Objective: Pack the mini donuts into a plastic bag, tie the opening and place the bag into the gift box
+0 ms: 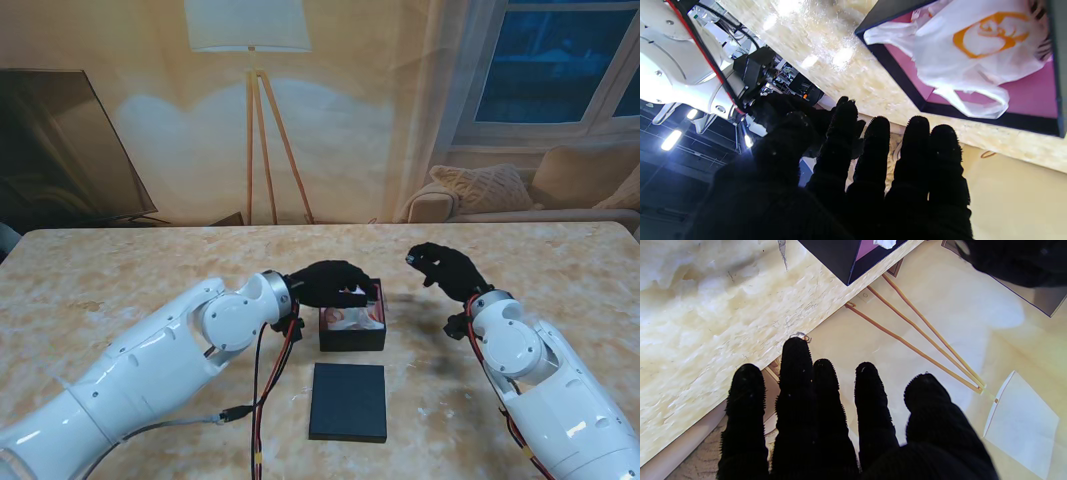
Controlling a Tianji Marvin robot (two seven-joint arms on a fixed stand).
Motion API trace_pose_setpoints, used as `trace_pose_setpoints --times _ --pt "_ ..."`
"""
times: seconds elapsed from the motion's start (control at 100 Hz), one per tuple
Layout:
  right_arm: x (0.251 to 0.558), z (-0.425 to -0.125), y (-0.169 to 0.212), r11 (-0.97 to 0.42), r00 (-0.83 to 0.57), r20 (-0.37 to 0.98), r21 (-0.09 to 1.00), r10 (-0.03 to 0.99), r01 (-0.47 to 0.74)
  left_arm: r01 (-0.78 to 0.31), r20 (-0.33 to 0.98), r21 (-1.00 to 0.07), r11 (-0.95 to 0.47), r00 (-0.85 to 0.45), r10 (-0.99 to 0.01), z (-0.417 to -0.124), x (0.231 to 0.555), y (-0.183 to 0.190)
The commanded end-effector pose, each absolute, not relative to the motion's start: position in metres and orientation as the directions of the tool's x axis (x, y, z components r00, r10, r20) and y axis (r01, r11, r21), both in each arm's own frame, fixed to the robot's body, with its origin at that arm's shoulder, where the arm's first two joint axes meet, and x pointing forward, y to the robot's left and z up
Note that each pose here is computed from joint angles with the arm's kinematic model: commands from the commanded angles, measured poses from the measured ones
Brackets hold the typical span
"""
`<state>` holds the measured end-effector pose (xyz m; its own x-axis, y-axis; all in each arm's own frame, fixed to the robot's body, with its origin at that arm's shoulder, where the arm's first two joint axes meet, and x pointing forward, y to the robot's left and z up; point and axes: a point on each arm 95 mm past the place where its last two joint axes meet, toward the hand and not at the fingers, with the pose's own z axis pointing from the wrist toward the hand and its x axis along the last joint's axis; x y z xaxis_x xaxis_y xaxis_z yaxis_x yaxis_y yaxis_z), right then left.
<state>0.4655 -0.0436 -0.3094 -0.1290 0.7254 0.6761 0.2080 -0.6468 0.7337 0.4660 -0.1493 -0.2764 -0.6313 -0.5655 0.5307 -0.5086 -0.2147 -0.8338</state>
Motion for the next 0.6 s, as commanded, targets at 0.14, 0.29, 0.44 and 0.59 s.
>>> trace_pose_setpoints --times 0.14,0.29,0.44,0.59 --pt "0.463 -0.314 -0.039 -0.647 -0.123 0.681 0.727 0.722 0.229 -0.600 0.548 -0.790 -0.129 -0.596 -0.587 -0.310 0.465 -0.156" --pt "0.463 -0.314 -0.039 -0.646 -0.123 0.680 0.728 0.723 0.230 -0.638 0.550 -0.765 -0.087 -0.577 -0.604 -0.321 0.469 -0.157" --pt "0.463 -0.314 -0.039 -0.646 -0.123 0.680 0.728 0.723 0.229 -0.656 0.536 -0.753 -0.045 -0.573 -0.620 -0.325 0.472 -0.158" --pt "0.463 -0.314 -0.039 -0.646 -0.124 0.680 0.728 0.723 0.229 -0.670 0.527 -0.742 -0.008 -0.577 -0.624 -0.329 0.474 -0.160"
